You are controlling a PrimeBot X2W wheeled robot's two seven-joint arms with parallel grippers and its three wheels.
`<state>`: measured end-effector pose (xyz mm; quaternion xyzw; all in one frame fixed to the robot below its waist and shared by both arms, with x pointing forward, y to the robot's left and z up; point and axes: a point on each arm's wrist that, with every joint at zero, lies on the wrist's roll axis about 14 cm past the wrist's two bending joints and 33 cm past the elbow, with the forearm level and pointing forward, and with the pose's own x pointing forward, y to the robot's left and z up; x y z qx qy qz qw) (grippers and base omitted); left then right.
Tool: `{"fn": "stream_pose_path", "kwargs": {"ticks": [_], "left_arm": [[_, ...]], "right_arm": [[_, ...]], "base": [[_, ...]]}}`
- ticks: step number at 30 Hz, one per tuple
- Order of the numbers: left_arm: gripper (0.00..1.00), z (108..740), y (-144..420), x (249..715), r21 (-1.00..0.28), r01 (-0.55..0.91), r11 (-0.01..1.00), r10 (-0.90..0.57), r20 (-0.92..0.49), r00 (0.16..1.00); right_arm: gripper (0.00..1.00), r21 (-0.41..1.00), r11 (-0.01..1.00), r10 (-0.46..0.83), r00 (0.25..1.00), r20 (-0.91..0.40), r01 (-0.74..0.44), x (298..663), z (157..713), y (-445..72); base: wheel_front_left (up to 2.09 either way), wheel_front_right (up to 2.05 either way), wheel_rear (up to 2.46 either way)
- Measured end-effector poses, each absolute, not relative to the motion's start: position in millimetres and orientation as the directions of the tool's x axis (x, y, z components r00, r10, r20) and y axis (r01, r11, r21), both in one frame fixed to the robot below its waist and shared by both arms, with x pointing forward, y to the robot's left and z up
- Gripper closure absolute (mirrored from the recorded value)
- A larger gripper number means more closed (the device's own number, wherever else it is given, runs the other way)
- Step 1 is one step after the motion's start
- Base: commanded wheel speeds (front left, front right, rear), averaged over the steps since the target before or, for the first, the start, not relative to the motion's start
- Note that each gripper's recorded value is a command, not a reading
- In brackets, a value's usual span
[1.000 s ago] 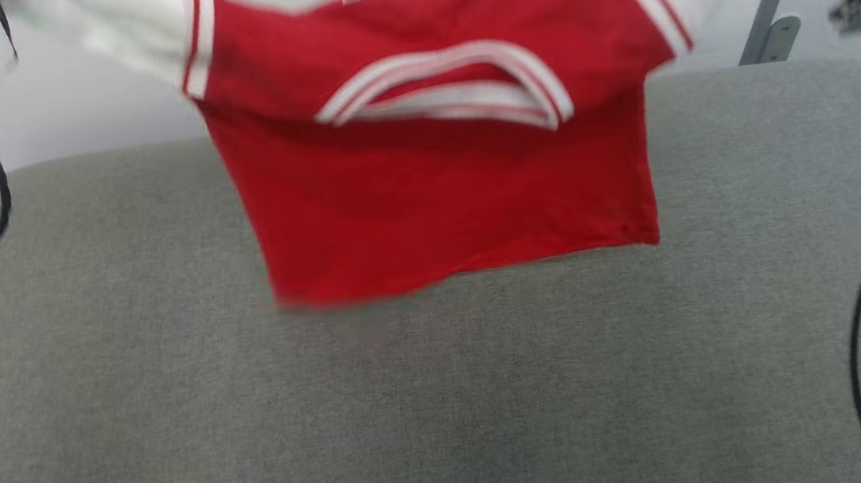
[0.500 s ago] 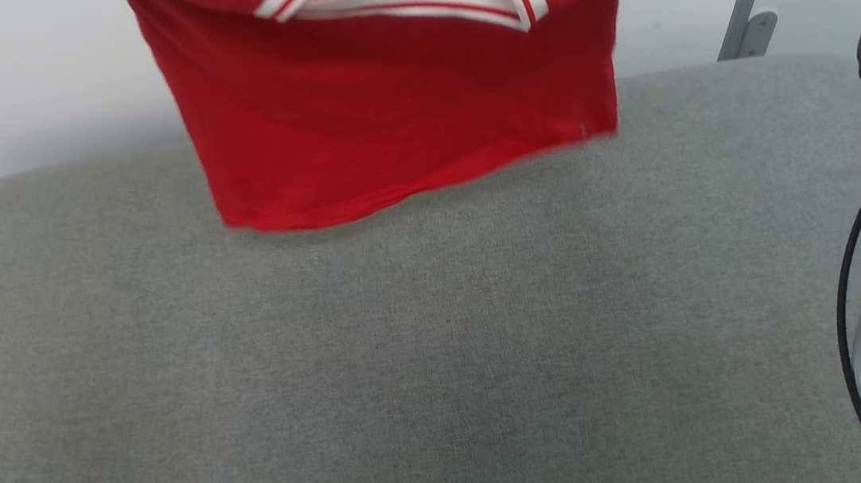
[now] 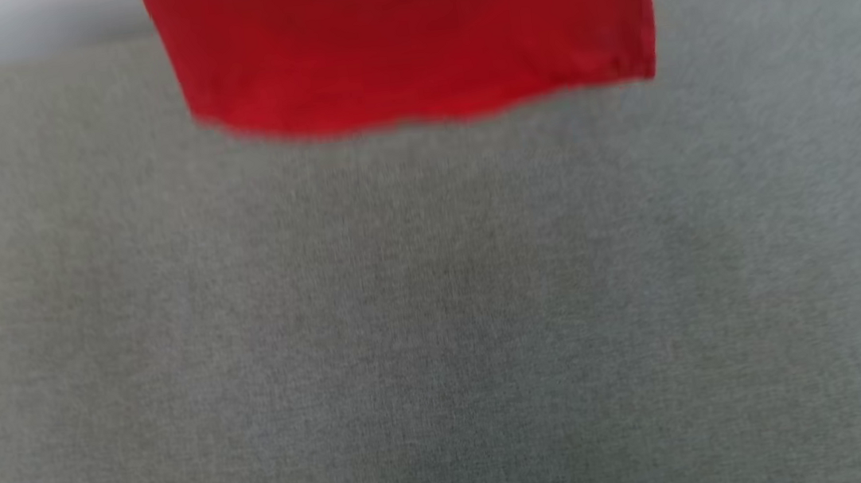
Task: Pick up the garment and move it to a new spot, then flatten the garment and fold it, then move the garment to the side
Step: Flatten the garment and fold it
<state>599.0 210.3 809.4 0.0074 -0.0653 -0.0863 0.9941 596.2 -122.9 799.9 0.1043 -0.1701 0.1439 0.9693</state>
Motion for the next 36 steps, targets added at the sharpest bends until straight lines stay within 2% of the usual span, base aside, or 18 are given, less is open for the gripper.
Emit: {"fn": "stream_pose_path", "kwargs": {"ticks": [8,12,17,23,26,30,36], "left_arm": [[1.00,816,208,639,0.100,0.137,0.985,-0.163,0.330,0.930],[1.00,788,215,656,0.110,0.120,0.987,-0.150,0.327,0.933],[1.00,720,241,667,0.084,0.075,0.994,-0.089,0.183,0.979],[1.00,628,253,654,0.071,0.060,0.996,-0.055,-0.074,0.996],[1.00,580,254,636,0.019,0.061,0.998,-0.054,-0.235,0.970],[1.00,529,260,603,-0.040,0.042,0.998,-0.056,-0.439,0.897],[1.00,488,269,551,-0.087,0.034,0.996,-0.081,-0.614,0.785]], "right_arm": [[1.00,0.015,0.961,0.227,0.825,0.518,-0.274,642,788,-118],[1.00,-0.016,0.961,0.252,0.850,0.463,-0.277,666,752,-107],[1.00,0.025,0.947,0.301,0.909,0.290,-0.321,684,682,-82],[1.00,0.118,0.929,0.348,0.936,0.057,-0.352,674,604,-65],[1.00,0.181,0.913,0.379,0.924,-0.051,-0.364,661,573,-58],[1.00,0.220,0.907,0.396,0.904,-0.159,-0.359,642,545,-66],[1.00,0.300,0.890,0.430,0.850,-0.303,-0.343,607,512,-77]], "base": [[0.00,0.00,0.00],[0.00,0.00,0.00],[0.00,0.00,0.00],[0.00,0.00,0.00],[0.00,0.00,0.00],[0.00,0.00,0.00],[0.00,0.00,0.00]]}}
